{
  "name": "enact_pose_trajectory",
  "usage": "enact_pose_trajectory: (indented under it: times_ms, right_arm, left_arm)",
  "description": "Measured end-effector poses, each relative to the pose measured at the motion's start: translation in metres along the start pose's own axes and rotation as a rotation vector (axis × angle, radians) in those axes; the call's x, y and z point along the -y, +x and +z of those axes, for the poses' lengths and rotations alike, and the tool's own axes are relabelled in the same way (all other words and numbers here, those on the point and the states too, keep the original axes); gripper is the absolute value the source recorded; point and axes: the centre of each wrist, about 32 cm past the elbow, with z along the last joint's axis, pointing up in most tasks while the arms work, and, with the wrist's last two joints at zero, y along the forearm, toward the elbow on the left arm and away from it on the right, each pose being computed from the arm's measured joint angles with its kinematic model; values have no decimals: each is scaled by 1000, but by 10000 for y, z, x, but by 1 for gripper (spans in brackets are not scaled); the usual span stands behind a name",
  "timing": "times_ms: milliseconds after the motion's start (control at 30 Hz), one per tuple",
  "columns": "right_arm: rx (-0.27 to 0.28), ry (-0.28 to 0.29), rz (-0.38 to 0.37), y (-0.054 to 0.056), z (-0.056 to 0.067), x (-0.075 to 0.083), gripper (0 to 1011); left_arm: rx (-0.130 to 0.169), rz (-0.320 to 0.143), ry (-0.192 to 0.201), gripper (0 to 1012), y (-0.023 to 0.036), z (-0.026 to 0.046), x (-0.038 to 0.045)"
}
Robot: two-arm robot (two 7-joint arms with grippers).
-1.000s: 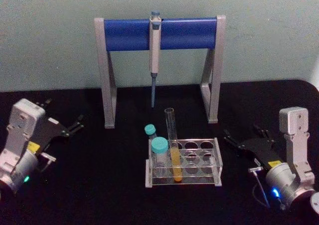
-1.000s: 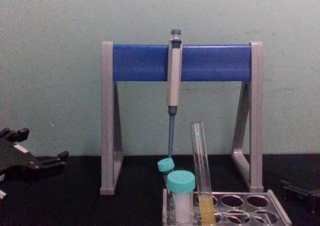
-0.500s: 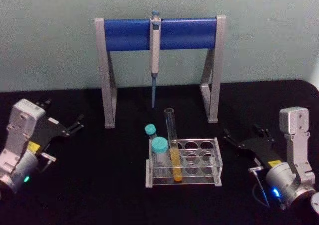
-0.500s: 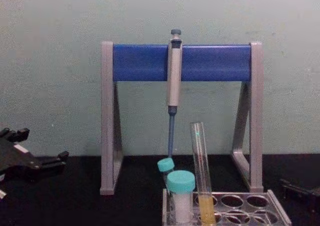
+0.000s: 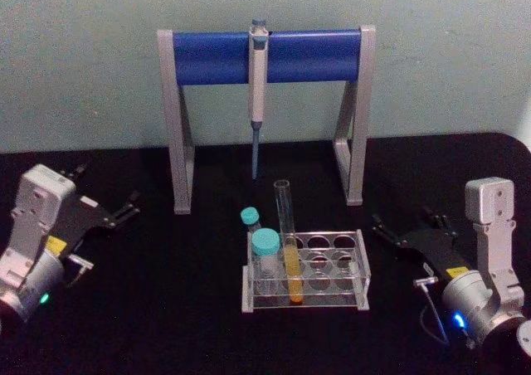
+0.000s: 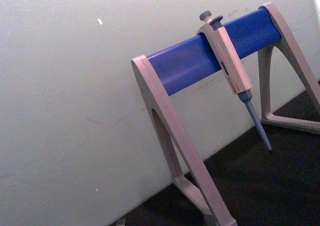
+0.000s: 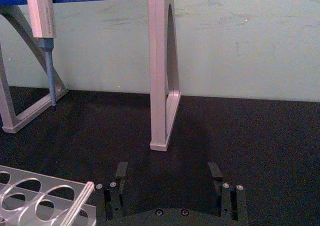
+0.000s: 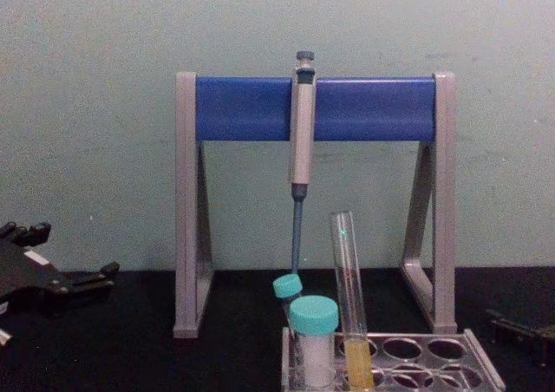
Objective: Pick up the test tube from the test tube rack, shake it, then place it back into the test tube rack.
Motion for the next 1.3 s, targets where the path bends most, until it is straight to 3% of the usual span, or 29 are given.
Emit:
enact_pose_trajectory:
  times_ms: [1300]
  right_arm:
    - [0, 0, 0, 0, 0, 0, 1000]
  left_arm:
    - [0, 0, 0, 1001, 0, 0, 0]
